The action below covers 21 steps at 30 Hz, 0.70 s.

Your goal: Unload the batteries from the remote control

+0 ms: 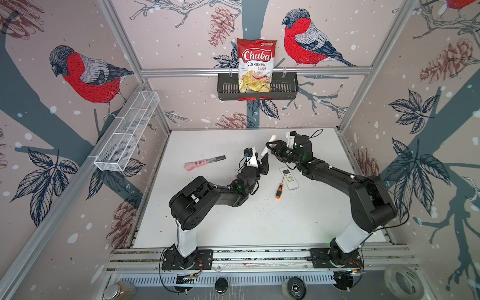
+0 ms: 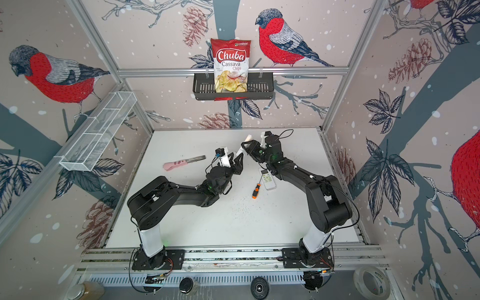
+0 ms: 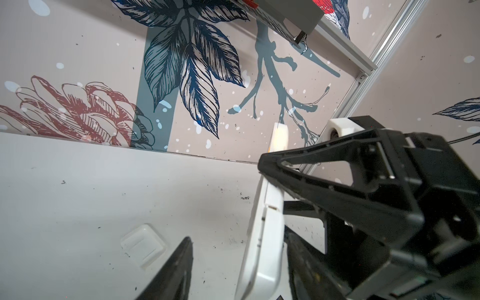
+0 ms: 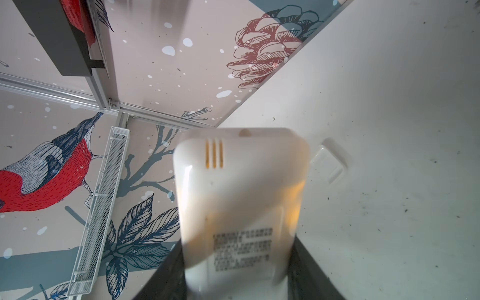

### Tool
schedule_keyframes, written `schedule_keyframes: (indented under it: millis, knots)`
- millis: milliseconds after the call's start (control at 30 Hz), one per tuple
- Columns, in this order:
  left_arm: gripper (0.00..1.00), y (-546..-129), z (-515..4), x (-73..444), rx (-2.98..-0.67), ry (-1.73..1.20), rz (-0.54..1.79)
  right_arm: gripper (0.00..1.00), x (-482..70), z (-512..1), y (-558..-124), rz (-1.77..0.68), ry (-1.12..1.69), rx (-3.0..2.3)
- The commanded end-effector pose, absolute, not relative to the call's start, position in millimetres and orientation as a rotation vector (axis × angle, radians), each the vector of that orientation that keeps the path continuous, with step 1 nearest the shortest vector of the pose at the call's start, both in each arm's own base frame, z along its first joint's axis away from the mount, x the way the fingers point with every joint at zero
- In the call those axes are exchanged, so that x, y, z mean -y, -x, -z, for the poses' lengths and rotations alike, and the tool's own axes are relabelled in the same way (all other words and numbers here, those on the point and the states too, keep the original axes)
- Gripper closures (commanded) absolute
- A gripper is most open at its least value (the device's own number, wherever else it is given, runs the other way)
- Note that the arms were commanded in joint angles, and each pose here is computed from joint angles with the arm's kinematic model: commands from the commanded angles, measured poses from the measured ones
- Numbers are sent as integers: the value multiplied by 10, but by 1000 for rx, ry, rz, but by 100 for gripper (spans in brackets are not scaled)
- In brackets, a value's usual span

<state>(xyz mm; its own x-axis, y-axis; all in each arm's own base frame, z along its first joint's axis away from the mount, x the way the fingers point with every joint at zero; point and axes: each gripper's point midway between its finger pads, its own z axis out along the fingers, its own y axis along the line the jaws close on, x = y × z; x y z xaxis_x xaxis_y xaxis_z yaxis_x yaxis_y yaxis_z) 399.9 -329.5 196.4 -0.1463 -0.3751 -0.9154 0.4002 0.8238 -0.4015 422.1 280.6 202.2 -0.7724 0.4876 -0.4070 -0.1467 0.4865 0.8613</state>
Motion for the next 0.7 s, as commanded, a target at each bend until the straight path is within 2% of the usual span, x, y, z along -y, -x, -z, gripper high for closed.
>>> schedule_keyframes:
  millis: [0,233,667]
  knots:
    - [49,-4048,-1966,3322,-1582,-21,659,67,-2816,-2077,-4247,-1291,-265,-2071]
    - [74,-4053,-1903,3295,-1593,-9,668,68,-2767,-2087,-4273,-1271,-268,-2068]
    - [76,-3867,-1997,3453,-1518,-141,857,68,-2742,-2086,-4363,-1285,-233,-2090]
